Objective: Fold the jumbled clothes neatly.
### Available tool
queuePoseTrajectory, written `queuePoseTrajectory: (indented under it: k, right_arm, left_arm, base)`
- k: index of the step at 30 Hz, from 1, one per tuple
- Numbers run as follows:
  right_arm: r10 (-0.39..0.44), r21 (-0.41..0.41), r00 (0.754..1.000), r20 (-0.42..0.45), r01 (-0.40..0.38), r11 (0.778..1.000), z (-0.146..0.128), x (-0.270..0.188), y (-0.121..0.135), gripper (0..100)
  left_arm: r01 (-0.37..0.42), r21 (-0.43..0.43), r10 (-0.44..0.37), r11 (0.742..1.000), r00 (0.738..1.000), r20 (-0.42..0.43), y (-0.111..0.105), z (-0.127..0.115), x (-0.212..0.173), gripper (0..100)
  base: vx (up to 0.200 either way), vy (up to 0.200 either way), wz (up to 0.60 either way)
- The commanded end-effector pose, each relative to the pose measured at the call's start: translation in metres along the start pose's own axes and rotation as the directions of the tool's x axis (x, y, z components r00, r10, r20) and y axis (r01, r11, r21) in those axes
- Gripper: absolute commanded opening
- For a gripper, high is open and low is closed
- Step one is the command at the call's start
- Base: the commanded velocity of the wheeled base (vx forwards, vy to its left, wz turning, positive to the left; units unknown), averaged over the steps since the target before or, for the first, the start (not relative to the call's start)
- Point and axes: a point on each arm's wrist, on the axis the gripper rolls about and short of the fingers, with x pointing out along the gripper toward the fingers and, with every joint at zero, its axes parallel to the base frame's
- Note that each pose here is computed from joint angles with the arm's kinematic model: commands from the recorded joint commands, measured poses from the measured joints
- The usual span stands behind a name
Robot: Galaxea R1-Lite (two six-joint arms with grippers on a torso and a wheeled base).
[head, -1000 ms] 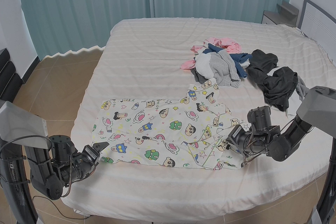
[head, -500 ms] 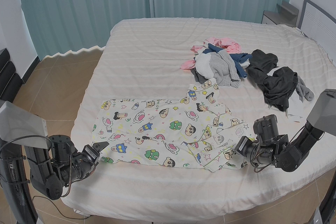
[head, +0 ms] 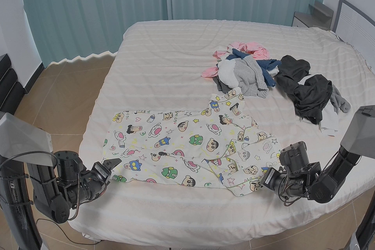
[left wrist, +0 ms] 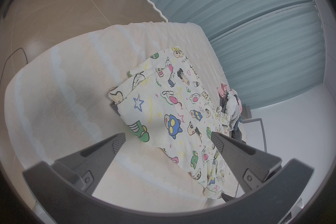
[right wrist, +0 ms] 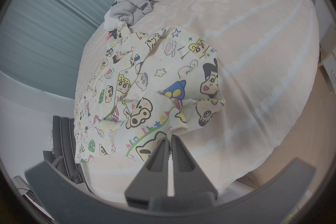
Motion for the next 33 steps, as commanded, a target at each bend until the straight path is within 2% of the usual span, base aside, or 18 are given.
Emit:
queuePoseTrajectory:
  k: [1, 4, 5, 14, 19, 21, 22, 25, 26, 27, 28, 30, 32, 33]
  right_arm:
    - [-0.019, 0.006, 1.0, -0.017, 0.02, 1.0, -0.004, 0.005, -0.003, 0]
    - [-0.031, 0.008, 0.999, -0.024, 0.032, 0.999, -0.006, 0.008, -0.005, 0]
    - [-0.038, 0.007, 0.999, -0.028, 0.038, 0.999, -0.007, 0.008, -0.006, 100]
    - [-0.037, 0.014, 0.999, -0.025, 0.037, 0.999, -0.006, 0.006, -0.008, 100]
    - [0.032, 0.027, 0.999, 0.024, -0.032, 0.999, 0.007, -0.015, 0.002, 100]
    - [0.091, -0.002, 0.994, 0.067, -0.091, 0.996, 0.014, -0.036, 0.009, 100]
    - [0.097, -0.011, 0.993, 0.07, -0.096, 0.995, 0.014, -0.037, 0.009, 100]
    - [0.195, -0.147, 0.974, 0.113, -0.177, 0.973, 0.021, -0.064, 0.021, 100]
    - [0.195, -0.147, 0.974, 0.113, -0.177, 0.973, 0.021, -0.064, 0.021, 100]
    - [0.237, -0.228, 0.965, 0.109, -0.208, 0.951, 0.018, -0.072, 0.028, 100]
    - [0.269, -0.34, 0.959, 0.085, -0.226, 0.913, 0.011, -0.074, 0.037, 100]
    - [0.273, -0.355, 0.959, 0.082, -0.227, 0.907, 0.01, -0.074, 0.038, 100]
    - [0.298, -0.465, 0.954, 0.044, -0.244, 0.851, -0.001, -0.068, 0.051, 100]
    - [0.298, -0.485, 0.954, 0.035, -0.245, 0.84, -0.004, -0.066, 0.054, 100]
  left_arm:
    - [0.001, -0.001, -0.001, 1.0, 1.0, 0.002, 0.0, 0.0, 0.0, 100]
    - [0.0, -0.001, 0.0, 1.0, 1.0, 0.001, 0.0, 0.0, -0.001, 100]
    - [0.0, 0.0, 0.0, 1.0, 1.0, 0.0, 0.0, 0.0, 0.0, 100]
    - [0.0, 0.0, 0.0, 1.0, 1.0, 0.0, 0.0, 0.0, 0.0, 100]
    - [0.0, 0.0, 0.0, 1.0, 1.0, 0.0, 0.0, 0.0, 0.0, 100]
    - [0.0, 0.0, 0.0, 1.0, 1.0, 0.0, 0.0, 0.0, 0.0, 100]
    - [0.001, 0.0, -0.001, 1.0, 1.0, -0.002, 0.0, 0.0, 0.0, 100]
    - [0.001, 0.0, -0.001, 1.0, 1.0, -0.002, 0.0, 0.0, 0.0, 100]
    - [0.001, 0.0, -0.001, 1.0, 1.0, -0.002, 0.0, 0.0, 0.0, 100]
    - [0.001, 0.0, -0.001, 1.0, 1.0, -0.002, 0.0, 0.0, 0.0, 100]
    - [0.001, 0.0, -0.001, 1.0, 1.0, -0.002, 0.0, 0.0, 0.0, 100]
    - [0.001, 0.0, -0.001, 1.0, 1.0, -0.002, 0.0, 0.0, 0.0, 100]
    - [0.0, 0.0, 0.0, 1.0, 1.0, -0.002, 0.0, -0.001, -0.001, 100]
    - [0.0, 0.0, 0.0, 1.0, 1.0, -0.002, 0.0, -0.001, -0.001, 100]
  base:
    - [0.0, 0.0, 0.0]
    - [0.0, 0.0, 0.0]
    - [0.0, 0.0, 0.0]
    - [0.0, 0.0, 0.0]
    - [0.0, 0.0, 0.0]
    - [0.0, 0.0, 0.0]
    - [0.0, 0.0, 0.0]
    - [0.0, 0.0, 0.0]
    - [0.0, 0.0, 0.0]
    - [0.0, 0.0, 0.0]
    - [0.0, 0.0, 0.0]
    - [0.0, 0.0, 0.0]
    - [0.0, 0.0, 0.0]
    - [0.0, 0.0, 0.0]
